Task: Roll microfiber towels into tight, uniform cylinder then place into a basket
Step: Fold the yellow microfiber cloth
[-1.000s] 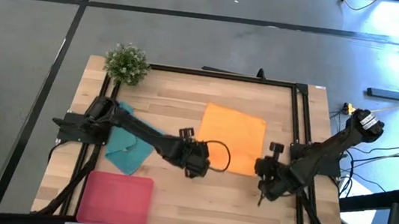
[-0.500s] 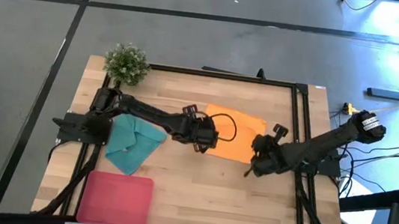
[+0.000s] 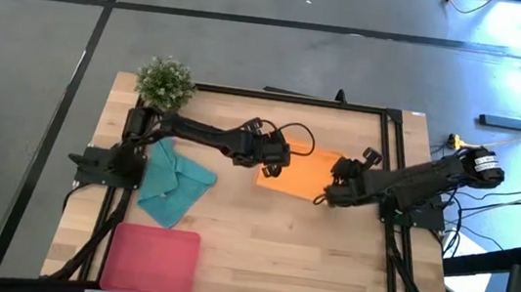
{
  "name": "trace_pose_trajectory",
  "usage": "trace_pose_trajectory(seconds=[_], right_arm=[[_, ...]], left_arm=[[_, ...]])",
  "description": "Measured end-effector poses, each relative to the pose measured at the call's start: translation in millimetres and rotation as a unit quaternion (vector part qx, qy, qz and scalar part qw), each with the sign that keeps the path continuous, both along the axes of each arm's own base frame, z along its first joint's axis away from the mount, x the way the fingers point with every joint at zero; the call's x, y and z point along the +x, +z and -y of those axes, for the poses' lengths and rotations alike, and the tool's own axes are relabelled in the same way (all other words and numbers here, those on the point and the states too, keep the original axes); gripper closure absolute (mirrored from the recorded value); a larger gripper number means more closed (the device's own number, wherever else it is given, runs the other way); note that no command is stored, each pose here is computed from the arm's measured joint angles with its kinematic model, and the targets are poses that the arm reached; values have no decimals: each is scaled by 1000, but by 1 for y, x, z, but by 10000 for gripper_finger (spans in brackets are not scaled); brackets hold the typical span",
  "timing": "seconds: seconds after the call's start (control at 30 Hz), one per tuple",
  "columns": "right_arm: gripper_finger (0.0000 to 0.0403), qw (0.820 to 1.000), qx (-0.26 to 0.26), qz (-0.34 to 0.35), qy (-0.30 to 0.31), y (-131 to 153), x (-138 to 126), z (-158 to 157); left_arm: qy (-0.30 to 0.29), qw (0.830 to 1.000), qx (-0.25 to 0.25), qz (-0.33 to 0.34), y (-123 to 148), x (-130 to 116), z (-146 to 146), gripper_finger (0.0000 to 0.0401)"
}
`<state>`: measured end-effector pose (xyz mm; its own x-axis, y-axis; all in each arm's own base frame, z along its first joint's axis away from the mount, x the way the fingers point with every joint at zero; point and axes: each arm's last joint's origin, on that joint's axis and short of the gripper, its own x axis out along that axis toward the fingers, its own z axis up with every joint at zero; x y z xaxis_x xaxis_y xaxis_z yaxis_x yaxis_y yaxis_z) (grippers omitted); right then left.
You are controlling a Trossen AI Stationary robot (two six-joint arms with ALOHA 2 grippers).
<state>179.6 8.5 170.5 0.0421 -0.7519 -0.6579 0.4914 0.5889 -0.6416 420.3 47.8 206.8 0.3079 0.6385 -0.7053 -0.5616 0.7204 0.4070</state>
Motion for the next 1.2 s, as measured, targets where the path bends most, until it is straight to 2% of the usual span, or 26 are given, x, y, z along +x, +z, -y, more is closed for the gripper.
trace_pose_trajectory(seconds=[0.17, 0.37, 0.53, 0.93, 0.97, 1.03, 1.13, 1.2], right_arm=[[400, 1000, 3, 0, -8, -1, 4, 9], [370, 999, 20, 14, -24, -1, 8, 16], [349, 999, 21, 18, -35, -1, 8, 21], [262, 997, 25, 44, -60, -2, 11, 27], [256, 996, 32, 53, -66, -2, 11, 27], [247, 993, 82, 60, -67, -3, 14, 25], [241, 978, 195, 62, -48, -6, 19, 19], [240, 965, 254, 65, -21, -8, 22, 13]], left_arm=[[12, 1000, -1, 3, 0, -1, -10, 401], [4, 999, -32, 17, 0, 1, -16, 401], [4, 999, -29, 36, 2, 4, -22, 398], [-9, 999, -15, 48, 5, 7, -30, 317], [-7, 998, -19, 52, 5, 7, -30, 314], [-21, 997, -53, 57, 4, 7, -28, 312], [-64, 989, -124, 55, 1, 8, -21, 315], [-81, 984, -150, 47, -3, 9, -15, 315]])
